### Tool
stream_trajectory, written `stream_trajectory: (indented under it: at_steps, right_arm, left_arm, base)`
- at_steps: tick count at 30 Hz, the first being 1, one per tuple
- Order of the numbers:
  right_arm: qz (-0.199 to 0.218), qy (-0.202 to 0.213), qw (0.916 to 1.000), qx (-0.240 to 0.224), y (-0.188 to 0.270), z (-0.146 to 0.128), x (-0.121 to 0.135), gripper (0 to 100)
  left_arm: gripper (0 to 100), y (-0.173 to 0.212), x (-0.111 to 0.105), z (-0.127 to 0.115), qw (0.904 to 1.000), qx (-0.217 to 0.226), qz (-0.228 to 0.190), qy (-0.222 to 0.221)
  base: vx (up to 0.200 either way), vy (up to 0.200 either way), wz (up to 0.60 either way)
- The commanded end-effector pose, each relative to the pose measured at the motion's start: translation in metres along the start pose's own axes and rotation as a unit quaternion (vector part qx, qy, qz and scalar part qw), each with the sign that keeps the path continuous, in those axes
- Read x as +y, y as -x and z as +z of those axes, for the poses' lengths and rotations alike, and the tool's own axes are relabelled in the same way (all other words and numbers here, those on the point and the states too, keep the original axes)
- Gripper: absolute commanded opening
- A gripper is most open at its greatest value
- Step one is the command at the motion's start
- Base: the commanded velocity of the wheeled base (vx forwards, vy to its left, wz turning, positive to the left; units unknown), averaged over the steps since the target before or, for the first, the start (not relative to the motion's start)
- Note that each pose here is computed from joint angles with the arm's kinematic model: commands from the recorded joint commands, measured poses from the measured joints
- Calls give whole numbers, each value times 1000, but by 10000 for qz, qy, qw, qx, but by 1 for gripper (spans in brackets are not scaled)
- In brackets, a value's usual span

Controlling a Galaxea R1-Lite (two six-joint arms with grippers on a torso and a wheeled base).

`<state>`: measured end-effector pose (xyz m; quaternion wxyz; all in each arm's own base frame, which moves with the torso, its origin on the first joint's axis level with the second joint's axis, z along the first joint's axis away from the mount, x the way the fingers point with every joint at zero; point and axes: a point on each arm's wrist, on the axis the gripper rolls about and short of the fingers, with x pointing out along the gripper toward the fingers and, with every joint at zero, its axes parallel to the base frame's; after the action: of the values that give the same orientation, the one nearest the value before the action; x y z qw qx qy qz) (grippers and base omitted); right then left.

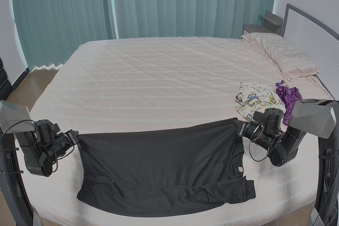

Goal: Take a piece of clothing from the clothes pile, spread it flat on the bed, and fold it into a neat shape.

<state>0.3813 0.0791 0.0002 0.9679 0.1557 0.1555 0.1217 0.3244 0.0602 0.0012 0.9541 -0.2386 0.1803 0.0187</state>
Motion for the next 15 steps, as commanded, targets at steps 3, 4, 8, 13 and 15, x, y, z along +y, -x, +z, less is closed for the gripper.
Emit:
stream_trajectory:
  at_steps: [3,4,8,13,15]
  right_arm:
    - [34,-90,9999,-63,-7,1,0,0]
    - [32,-98,9999,-56,-7,0,0,0]
    - [2,-153,9999,6,-5,-2,-1,0]
    - [-6,-337,9993,157,10,-2,-2,0]
    - [-8,-350,9991,229,14,-4,-3,0]
  left_arm:
    - [0,-6,4,0,10000,-26,30,38]
    - [0,-6,4,0,10000,-26,30,38]
    - [0,-4,6,-1,10000,-9,61,54]
    - [0,3,6,-4,9999,86,101,75]
    - [0,6,7,-3,9999,73,126,63]
  base:
    - [0,0,0]
    - [0,0,0]
    - [0,0,0]
    - [0,0,0]
    - [0,0,0]
